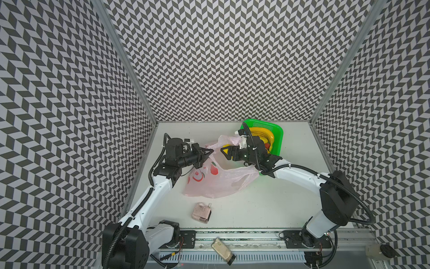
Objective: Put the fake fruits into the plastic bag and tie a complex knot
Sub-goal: 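Carry the yellow lemon into the pink bag mouth and open the right gripper, then withdraw the right gripper from the bag and reach into the green basket, then grasp the dark purple passion fruit in the basket with the right gripper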
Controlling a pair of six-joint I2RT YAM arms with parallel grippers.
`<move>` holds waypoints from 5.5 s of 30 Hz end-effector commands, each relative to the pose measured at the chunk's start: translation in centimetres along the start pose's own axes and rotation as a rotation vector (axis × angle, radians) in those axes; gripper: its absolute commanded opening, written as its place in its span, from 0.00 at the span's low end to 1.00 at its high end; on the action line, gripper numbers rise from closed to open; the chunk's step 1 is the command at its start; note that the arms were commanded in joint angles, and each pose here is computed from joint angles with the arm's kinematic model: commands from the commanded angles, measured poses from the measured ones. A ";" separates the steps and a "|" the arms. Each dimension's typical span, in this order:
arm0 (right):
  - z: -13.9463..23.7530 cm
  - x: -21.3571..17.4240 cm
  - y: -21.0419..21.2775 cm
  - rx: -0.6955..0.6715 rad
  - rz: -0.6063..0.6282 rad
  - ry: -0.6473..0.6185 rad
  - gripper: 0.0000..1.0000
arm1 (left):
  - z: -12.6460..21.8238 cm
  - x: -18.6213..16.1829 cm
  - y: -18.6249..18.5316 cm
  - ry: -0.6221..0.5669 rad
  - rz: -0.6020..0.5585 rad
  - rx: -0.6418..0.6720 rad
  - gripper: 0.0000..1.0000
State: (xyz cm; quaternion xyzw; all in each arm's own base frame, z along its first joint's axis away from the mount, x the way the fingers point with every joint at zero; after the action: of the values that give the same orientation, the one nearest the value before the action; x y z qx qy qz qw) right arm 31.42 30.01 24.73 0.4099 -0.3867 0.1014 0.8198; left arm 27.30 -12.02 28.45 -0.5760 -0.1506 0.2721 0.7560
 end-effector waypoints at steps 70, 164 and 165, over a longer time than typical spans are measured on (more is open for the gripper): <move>14.6 -1.6 -3.7 -0.186 0.026 -0.088 0.99 | 0.4 0.4 -0.1 -0.009 -0.002 -0.021 0.00; 2.6 0.1 -24.0 -0.804 0.024 0.446 0.49 | 0.7 0.1 0.3 -0.011 0.005 -0.015 0.00; 2.8 0.4 -23.8 -0.807 0.027 0.438 0.48 | 0.7 0.1 0.3 -0.010 0.004 -0.016 0.00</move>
State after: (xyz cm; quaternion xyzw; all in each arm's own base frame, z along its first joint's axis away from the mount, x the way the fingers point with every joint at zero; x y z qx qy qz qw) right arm 42.71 13.49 12.71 0.0557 -0.2449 0.0335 0.9674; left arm 27.18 -11.59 28.11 -0.5747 -0.1513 0.2776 0.7548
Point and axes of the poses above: each gripper's point midway between its finger pads, its own z axis back along the fingers, its own y axis along the line the jaws close on, x = y × z, the point moved 8 cm from there along z, back along the fingers, and after that the axes turned 2 degrees about z, right-handed, at the moved point
